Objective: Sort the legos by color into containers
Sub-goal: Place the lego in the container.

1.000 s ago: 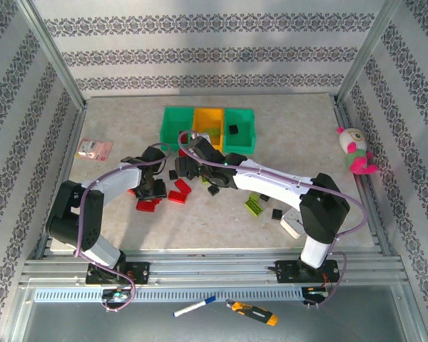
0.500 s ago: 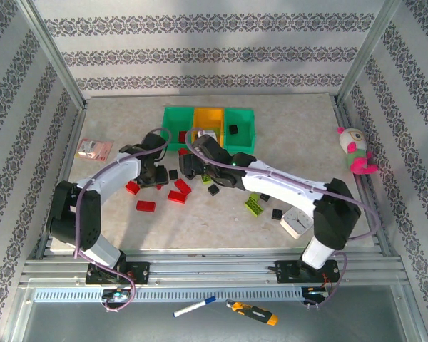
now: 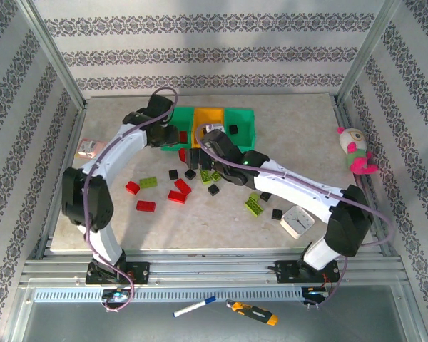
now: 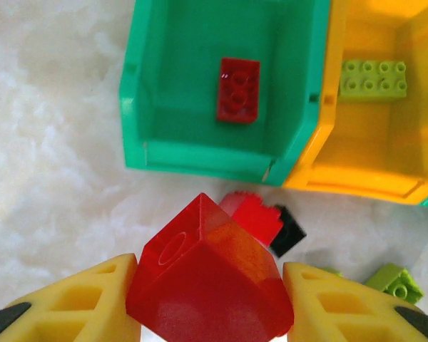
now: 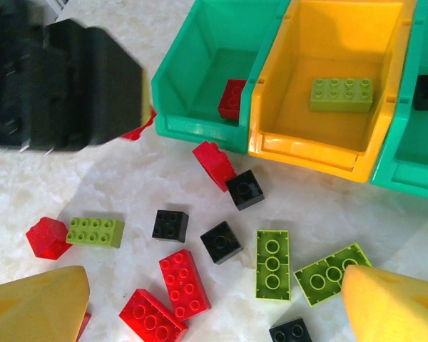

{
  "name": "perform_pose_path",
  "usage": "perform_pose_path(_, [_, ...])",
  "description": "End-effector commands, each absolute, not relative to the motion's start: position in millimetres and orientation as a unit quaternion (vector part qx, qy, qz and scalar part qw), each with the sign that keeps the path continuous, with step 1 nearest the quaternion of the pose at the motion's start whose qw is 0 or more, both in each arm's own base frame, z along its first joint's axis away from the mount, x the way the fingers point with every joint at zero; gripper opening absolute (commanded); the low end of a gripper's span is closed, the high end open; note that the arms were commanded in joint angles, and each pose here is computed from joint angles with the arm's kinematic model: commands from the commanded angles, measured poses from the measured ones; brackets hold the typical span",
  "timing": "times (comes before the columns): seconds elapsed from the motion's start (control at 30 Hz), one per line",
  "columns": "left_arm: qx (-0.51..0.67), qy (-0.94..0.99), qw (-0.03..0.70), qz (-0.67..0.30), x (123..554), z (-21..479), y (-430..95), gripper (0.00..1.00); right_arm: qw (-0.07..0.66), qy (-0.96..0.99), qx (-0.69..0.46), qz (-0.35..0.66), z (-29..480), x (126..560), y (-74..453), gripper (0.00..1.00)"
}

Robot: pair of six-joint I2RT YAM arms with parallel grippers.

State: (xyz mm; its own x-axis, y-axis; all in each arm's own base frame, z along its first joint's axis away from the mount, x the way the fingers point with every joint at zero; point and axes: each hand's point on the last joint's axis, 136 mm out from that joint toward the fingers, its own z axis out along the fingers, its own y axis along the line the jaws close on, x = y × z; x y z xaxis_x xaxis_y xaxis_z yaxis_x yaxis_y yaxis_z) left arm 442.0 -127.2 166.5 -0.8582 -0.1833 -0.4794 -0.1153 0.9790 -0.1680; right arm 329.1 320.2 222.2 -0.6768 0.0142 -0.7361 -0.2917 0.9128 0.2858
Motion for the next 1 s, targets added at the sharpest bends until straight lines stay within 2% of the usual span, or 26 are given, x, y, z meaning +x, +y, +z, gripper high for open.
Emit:
perform_pose_path(0.0, [-0.064, 0.963, 0.255, -0.061, 467.5, 162.5, -129.7, 0.42, 0.415, 0.889, -0.067, 0.183, 235.4, 329.8, 302.6, 0.91])
perform_pose_path(0.2, [-0.058, 0.963, 0.260, -0.051, 512.6, 148.6, -138.5, 0.42, 0.424, 0.887, -0.052, 0.175, 240.5, 327.7, 283.6, 0.91])
perform_pose_path(0.43, [-0.053, 0.968, 0.241, -0.036, 538.6, 122.5, -136.6, 0.46, 0.418, 0.894, -0.025, 0.158, 239.8, 318.9, 255.9, 0.91])
perform_pose_path(0.53, [-0.056, 0.968, 0.244, -0.033, 540.1, 126.5, -132.2, 0.57, 0.420, 0.896, -0.014, 0.144, 238.6, 314.7, 243.3, 0.92])
perform_pose_path(0.6, [-0.052, 0.966, 0.252, -0.031, 539.1, 135.1, -129.7, 0.75, 0.422, 0.896, -0.002, 0.136, 237.4, 312.1, 234.4, 0.92])
perform_pose_path(0.7, [-0.028, 0.962, 0.267, -0.041, 533.1, 151.9, -132.2, 0.90, 0.416, 0.900, 0.021, 0.125, 231.1, 308.2, 220.4, 0.91])
perform_pose_path(0.87, [-0.009, 0.950, 0.309, -0.051, 509.8, 176.4, -127.2, 0.99, 0.373, 0.920, 0.078, 0.088, 204.1, 298.9, 192.8, 0.91])
perform_pose_path(0.97, [0.013, 0.933, 0.348, -0.092, 488.6, 191.6, -134.7, 0.99, 0.342, 0.931, 0.111, 0.065, 184.1, 294.4, 177.5, 0.91])
